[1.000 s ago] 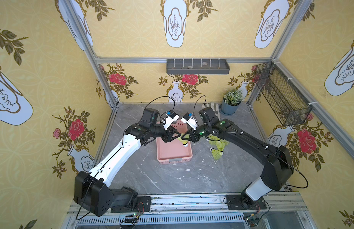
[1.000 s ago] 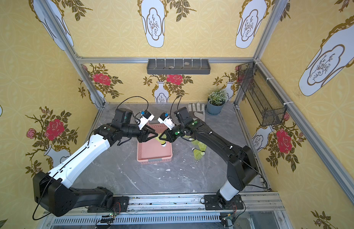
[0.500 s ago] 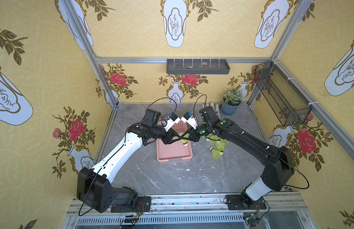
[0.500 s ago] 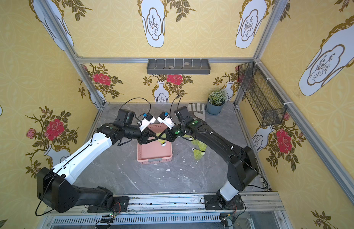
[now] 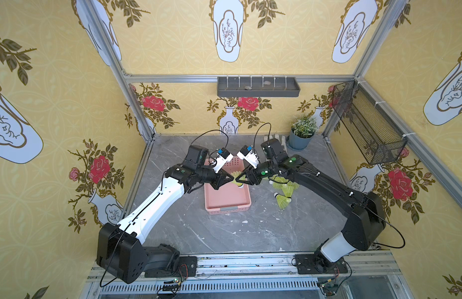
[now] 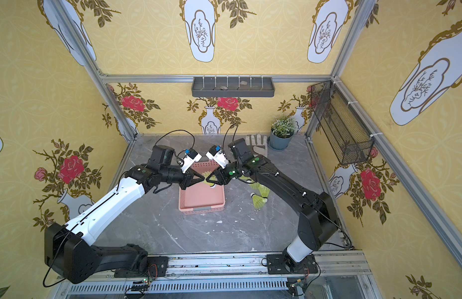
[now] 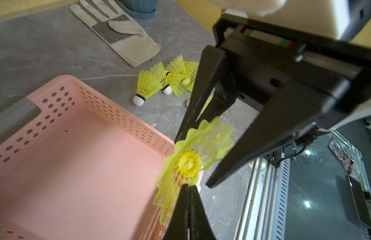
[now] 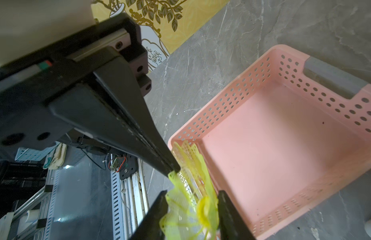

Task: Put the shuttlecocks into the storage box
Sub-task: Place the shuttlecock in the storage box.

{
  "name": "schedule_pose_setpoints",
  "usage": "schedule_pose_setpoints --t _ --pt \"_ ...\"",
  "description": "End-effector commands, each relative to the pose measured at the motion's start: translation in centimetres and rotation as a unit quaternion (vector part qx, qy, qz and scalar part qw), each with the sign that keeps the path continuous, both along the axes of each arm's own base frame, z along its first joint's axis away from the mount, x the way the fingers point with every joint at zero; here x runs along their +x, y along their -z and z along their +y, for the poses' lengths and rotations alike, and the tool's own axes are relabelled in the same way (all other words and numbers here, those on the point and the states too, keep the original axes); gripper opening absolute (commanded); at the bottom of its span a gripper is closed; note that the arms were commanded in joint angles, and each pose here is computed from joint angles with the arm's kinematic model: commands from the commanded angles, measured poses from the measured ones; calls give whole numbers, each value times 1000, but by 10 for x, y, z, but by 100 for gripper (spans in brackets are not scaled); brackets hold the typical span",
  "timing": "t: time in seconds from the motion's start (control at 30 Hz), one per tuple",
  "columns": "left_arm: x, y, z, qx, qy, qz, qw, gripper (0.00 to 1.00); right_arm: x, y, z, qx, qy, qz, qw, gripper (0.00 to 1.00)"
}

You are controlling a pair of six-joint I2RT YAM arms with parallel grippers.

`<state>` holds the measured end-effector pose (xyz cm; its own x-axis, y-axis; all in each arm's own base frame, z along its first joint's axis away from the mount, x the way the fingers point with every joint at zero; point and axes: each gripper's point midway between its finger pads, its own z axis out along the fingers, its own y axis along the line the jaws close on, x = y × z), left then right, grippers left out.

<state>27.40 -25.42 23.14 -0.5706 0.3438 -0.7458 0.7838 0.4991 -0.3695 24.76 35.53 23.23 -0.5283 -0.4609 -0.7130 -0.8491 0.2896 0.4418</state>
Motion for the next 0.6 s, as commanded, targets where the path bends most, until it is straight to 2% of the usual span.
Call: schedule_pose_setpoints --t 0.0,0.03,0.13,0.33,0.57 --pt "25 -8 4 -22 -80 -14 996 0 22 -6 -10 4 58 -29 998 65" --pt "30 -8 6 -28 -100 -11 995 0 28 -5 -16 3 81 -35 996 70" --pt "43 -1 11 -49 -160 8 986 0 49 -9 -38 12 153 -48 987 74" --pt "67 27 24 -72 -274 59 957 0 69 -11 -72 28 252 -60 965 74" --pt "92 57 27 -86 -346 100 929 0 72 -8 -92 30 315 -61 947 74"
